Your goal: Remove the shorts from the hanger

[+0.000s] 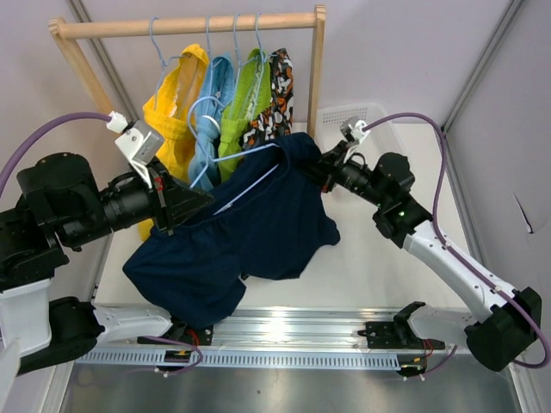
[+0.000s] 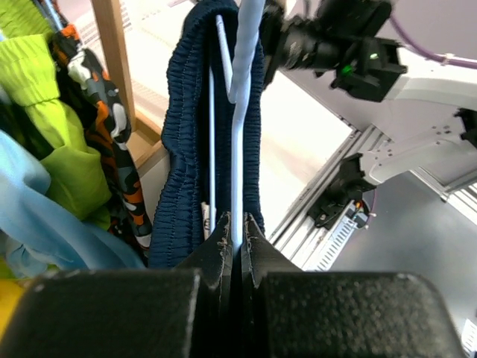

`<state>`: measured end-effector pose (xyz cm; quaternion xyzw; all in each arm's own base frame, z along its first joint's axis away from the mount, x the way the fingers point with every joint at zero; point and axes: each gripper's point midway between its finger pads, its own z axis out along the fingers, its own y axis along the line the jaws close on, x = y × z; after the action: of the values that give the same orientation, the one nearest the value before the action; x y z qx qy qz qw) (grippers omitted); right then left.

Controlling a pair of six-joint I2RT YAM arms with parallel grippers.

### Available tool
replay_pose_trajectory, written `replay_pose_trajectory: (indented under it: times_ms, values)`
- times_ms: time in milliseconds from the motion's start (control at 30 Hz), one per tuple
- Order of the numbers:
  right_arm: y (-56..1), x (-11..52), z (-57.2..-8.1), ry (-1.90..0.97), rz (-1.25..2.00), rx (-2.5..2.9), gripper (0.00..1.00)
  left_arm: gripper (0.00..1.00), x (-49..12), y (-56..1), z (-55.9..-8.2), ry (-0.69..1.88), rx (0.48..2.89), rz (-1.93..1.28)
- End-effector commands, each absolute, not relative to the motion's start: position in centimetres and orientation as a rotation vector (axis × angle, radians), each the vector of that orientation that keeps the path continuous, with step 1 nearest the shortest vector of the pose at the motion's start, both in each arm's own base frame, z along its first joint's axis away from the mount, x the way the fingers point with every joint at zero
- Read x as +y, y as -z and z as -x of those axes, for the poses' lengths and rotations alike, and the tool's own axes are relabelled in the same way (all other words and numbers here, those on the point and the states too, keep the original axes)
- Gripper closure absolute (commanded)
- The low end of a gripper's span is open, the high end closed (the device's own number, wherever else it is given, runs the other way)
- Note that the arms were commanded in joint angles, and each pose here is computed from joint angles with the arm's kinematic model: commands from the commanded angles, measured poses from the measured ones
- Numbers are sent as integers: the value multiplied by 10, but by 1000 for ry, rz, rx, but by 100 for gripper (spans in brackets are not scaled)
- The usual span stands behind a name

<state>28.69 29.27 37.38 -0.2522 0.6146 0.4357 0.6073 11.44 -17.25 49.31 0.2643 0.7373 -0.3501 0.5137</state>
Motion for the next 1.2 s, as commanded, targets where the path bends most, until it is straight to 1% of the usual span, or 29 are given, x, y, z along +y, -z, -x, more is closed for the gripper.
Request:
replay_pose_trajectory:
  times_ms: [0, 33, 100, 133, 200, 367, 533, 567, 667, 767, 833, 867, 933, 1000, 1033, 1067, 1100, 1133, 1167]
  values:
    - [-421, 259, -293, -963, 508, 1283, 100, 100, -166, -513, -121, 841, 1713, -543]
    - [-421, 236, -307, -913, 465, 1294, 100, 100, -163, -506, -122, 820, 1733, -537]
    - [-428, 205, -310, -876, 402, 1292, 100, 100, -160, -495, -126, 788, 1769, -523]
    - [-425, 178, -322, -813, 341, 1303, 100, 100, -159, -489, -126, 774, 1791, -525]
    - [-429, 152, -324, -727, 265, 1297, 100, 100, -159, -483, -127, 770, 1812, -517]
    - [-422, 119, -339, -635, 165, 1324, 100, 100, -157, -478, -124, 767, 1837, -518]
    - [-411, 85, -360, -661, -5, 1368, 100, 100, -149, -483, -116, 784, 1813, -512]
    - [-407, 67, -366, -632, -59, 1374, 100, 100, -148, -484, -116, 787, 1810, -505]
    - [-400, 45, -373, -627, -144, 1385, 100, 100, -148, -485, -115, 792, 1806, -506]
    - [-397, 47, -372, -654, -143, 1393, 100, 100, -150, -483, -119, 780, 1811, -509]
    - [-396, 70, -364, -743, -54, 1396, 100, 100, -158, -487, -126, 779, 1794, -512]
    - [-398, 83, -355, -786, 5, 1390, 100, 100, -161, -489, -129, 775, 1784, -517]
    - [-394, 137, -326, -922, 229, 1395, 100, 100, -174, -495, -150, 734, 1752, -494]
    - [-394, 170, -304, -926, 400, 1384, 100, 100, -183, -502, -173, 683, 1716, -436]
    - [-393, 202, -282, -991, 497, 1410, 100, 100, -187, -501, -185, 639, 1719, -421]
    - [-394, 214, -272, -991, 571, 1398, 100, 100, -195, -491, -212, 528, 1753, -391]
    - [-387, 226, -262, -1029, 618, 1438, 100, 100, -198, -473, -227, 429, 1817, -379]
    - [-405, 239, -247, -1059, 676, 1397, 100, 100, -189, -494, -234, 387, 1795, -320]
    - [-413, 242, -243, -1059, 692, 1386, 100, 100, -205, -460, -268, 203, 1901, -314]
